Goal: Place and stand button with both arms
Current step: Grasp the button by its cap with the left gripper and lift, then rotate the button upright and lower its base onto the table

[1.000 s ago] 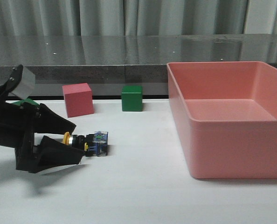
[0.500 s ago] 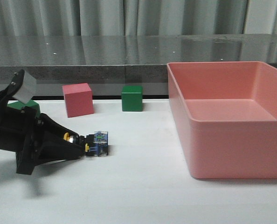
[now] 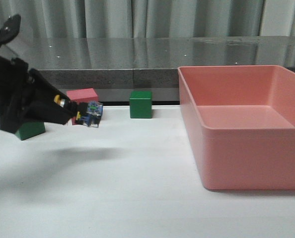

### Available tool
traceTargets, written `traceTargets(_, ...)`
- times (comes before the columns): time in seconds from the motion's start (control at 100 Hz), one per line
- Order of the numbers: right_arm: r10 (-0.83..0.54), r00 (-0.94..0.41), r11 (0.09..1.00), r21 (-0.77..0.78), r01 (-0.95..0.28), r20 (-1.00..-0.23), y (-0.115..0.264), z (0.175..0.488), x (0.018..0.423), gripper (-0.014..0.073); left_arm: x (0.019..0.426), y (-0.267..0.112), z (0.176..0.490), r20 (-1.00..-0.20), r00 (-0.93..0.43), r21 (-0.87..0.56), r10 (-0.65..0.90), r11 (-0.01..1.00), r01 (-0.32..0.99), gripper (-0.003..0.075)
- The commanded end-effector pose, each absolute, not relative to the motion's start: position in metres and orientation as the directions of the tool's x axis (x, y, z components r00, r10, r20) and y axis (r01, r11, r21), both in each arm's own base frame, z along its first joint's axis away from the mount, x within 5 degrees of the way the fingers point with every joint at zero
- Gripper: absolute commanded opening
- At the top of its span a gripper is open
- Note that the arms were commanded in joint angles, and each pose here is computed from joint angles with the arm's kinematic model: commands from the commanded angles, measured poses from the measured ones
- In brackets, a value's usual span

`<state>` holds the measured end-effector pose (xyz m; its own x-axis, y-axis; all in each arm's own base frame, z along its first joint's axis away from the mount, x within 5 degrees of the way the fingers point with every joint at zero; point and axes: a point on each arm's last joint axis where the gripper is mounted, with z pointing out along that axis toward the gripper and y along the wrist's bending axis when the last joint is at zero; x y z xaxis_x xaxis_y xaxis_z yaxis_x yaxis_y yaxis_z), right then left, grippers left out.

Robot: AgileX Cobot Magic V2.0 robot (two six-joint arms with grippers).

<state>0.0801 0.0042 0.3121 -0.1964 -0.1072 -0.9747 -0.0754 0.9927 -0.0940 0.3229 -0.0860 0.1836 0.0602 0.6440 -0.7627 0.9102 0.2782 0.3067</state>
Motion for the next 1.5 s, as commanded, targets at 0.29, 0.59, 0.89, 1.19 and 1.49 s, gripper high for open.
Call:
traceTargets(0.29,-0.115,-0.093,0.992,-0.110,-0.065,-0.989,0.004,0.328,0.081,-0.0113,0.320,-0.128,0.299,-0.466,0.136,0.475,0.874,0.117,0.872,-0.0019)
traceTargets(0.59,-0.115,-0.093,0.992,-0.110,-0.065,-0.989,0.004,0.328,0.081,-0.0113,0.333,-0.163,0.298,0.041,0.124,0.495,0.991,-0.128,0.860,-0.0019)
traceTargets(0.89,-0.115,-0.093,0.992,-0.110,-0.065,-0.989,0.004,0.328,0.081,-0.0113,0.334,-0.190,0.257,0.338,0.136,0.403,0.931,-0.274,0.873,-0.0019)
traceTargets(1.19,-0.115,-0.093,0.992,-0.110,-0.065,-0.989,0.004,0.328,0.081,-0.0113,0.332,-0.201,0.240,0.365,0.153,0.356,0.918,-0.289,0.889,-0.0019)
traceTargets(1.49,-0.115,-0.093,0.992,-0.110,-0.065,-0.989,0.004,0.328,0.081,-0.0113,0.335,-0.204,0.240,0.340,0.160,0.388,0.927,-0.293,0.874,-0.0019)
